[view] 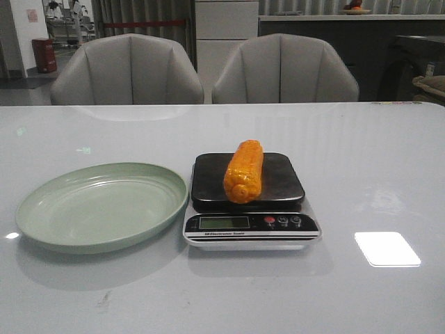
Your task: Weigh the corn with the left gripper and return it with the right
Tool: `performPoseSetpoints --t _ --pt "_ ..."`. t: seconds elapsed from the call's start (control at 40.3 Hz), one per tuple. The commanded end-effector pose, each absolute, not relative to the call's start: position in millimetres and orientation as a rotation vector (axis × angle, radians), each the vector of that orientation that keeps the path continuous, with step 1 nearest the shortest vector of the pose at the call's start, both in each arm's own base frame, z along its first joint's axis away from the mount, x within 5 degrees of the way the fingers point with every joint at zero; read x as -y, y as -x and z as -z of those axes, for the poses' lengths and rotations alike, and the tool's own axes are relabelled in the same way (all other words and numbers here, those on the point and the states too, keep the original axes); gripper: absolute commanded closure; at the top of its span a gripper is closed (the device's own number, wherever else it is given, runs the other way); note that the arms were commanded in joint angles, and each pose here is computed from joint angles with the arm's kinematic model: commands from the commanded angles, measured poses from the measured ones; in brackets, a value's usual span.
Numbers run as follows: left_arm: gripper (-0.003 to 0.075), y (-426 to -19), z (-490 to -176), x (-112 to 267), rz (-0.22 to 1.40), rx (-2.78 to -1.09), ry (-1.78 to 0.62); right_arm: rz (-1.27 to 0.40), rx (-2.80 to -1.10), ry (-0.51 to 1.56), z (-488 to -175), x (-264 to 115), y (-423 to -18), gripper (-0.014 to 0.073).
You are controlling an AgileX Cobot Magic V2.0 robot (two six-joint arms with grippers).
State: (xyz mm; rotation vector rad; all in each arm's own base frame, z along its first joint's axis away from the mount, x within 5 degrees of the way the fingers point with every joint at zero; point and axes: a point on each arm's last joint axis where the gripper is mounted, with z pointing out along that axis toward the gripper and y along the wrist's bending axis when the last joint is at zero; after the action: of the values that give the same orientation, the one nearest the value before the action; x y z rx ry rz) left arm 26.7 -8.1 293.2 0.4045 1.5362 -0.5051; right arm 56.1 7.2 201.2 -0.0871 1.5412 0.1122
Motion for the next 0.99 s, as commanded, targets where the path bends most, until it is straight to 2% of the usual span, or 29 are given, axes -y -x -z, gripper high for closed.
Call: performPoseSetpoints --t 0.0,0.174,0.248,0.323,0.671,0.795,0.969 --pt "0.0574 -25.3 -305.5 8.3 0.524 -1.467 -0.404 -0.104 -1.439 0.091 -208.7 -6.9 -54.3 0.0430" --pt "0.0608 -25.4 -304.9 8.2 0.522 -1.473 -0.404 -0.108 -1.301 0.082 -221.0 -6.6 -51.8 0.0430" --pt "0.0606 -25.4 -304.9 8.2 0.522 -1.473 -0.404 -0.111 -1.192 0.075 -231.2 -6.2 -48.6 0.0430" --pt "0.0606 -25.4 -304.9 8.2 0.522 -1.473 -0.404 -0.112 -1.164 0.074 -241.4 -6.0 -47.1 0.0430" --pt "0.0606 -25.4 -304.9 8.2 0.522 -1.473 -0.404 -0.104 -1.466 0.093 -295.5 -9.4 -73.2 0.0430" --pt "0.0606 -25.4 -304.9 8.2 0.522 -1.473 -0.404 -0.098 -1.613 0.103 -301.7 -11.5 -89.6 0.0430" --pt "0.0606 -25.2 -305.6 8.4 0.525 -1.464 -0.404 -0.093 -1.739 0.111 -291.3 -13.4 -104.6 0.0430"
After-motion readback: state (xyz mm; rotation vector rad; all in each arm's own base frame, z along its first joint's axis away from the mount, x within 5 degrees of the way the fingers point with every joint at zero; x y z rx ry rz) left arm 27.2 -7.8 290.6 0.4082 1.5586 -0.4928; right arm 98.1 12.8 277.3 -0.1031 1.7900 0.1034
